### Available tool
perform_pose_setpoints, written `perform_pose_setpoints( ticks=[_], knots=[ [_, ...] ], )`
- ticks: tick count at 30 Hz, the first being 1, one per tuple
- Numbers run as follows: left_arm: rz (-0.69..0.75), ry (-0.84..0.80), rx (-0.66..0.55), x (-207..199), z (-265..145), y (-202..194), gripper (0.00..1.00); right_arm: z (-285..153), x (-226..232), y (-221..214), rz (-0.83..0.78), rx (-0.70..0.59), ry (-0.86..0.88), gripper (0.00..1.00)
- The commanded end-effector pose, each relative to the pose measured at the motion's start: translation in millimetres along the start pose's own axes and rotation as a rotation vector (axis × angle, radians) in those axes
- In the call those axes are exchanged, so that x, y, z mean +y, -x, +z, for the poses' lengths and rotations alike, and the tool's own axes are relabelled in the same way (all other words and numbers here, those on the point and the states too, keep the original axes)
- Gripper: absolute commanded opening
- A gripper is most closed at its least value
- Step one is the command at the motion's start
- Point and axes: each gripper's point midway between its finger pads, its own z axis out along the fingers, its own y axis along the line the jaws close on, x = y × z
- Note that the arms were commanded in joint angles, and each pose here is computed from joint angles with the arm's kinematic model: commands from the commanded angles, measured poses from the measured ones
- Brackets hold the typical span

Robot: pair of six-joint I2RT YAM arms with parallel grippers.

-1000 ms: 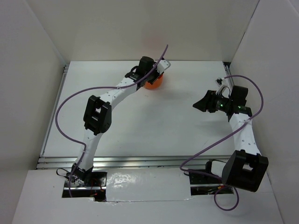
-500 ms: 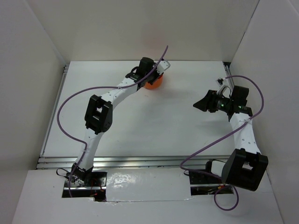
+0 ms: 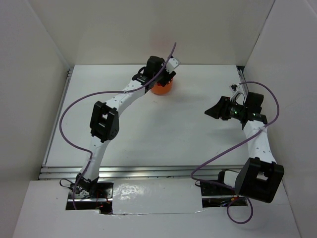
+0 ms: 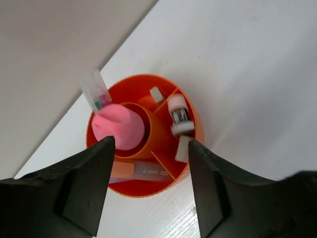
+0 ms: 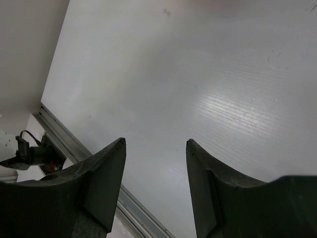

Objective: Sort the stationery into containers
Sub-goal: Place the stationery into the container

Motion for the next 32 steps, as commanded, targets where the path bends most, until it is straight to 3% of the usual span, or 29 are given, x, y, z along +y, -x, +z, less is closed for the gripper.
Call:
perform_pose_setpoints(
  ticks=[1, 5, 9, 14, 15, 17, 18, 19, 20, 21, 22, 23, 24, 25, 26, 32],
  knots=[
    [-0.016, 0.055, -0.129, 23, -17, 56, 0.74, -1, 4, 9, -0.032, -0.034, 0.026, 0.59],
    [-0.044, 0.066, -0.161, 28, -36, 73, 0.73, -4, 7, 11, -0.045, -0.042, 0.024, 0.59],
    [-0.121, 0.077, -0.249, 39, -89, 118, 0.74, -6, 7, 12, -0.062, -0.048, 0.009, 0.59],
    [-0.241, 0.036, -0.139, 38, -154, 112, 0.85, -13, 7, 17, -0.133, -0.049, -0.039, 0.60],
    [-0.267, 0.015, -0.073, 36, -156, 88, 0.99, -15, 7, 16, -0.140, -0.046, -0.052, 0.60],
    [-0.365, 0.019, 0.032, 34, -179, 46, 0.99, -21, 2, 18, -0.184, -0.053, -0.106, 0.62],
    [-0.423, 0.036, 0.071, 32, -186, 29, 0.99, -22, 0, 13, -0.179, -0.035, -0.125, 0.68],
    [-0.446, 0.050, 0.104, 31, -193, 16, 0.99, -26, -5, 15, -0.213, -0.035, -0.162, 0.83],
    [-0.460, 0.068, 0.121, 34, -212, 7, 0.99, -29, -8, 15, -0.228, -0.033, -0.186, 0.90],
    [-0.474, 0.063, 0.205, 21, -213, -30, 0.99, -32, -10, 11, -0.248, -0.021, -0.205, 1.00],
    [-0.486, 0.121, 0.264, 23, -227, -59, 0.99, -35, -16, 8, -0.250, -0.010, -0.242, 1.00],
    [-0.489, 0.138, 0.226, 30, -238, -49, 0.99, -37, -19, 8, -0.269, -0.011, -0.261, 1.00],
    [-0.495, 0.162, 0.303, 22, -242, -85, 0.99, -39, -22, 2, -0.288, 0.000, -0.280, 1.00],
    [-0.505, 0.185, 0.282, 24, -256, -87, 0.99, -41, -25, -2, -0.296, 0.004, -0.299, 1.00],
    [-0.516, 0.195, 0.325, 17, -261, -115, 0.99, -43, -31, -9, -0.314, 0.015, -0.329, 1.00],
    [-0.586, 0.248, 0.339, 7, -296, -171, 1.00, -53, -50, -40, -0.381, 0.071, -0.416, 1.00]
  ],
)
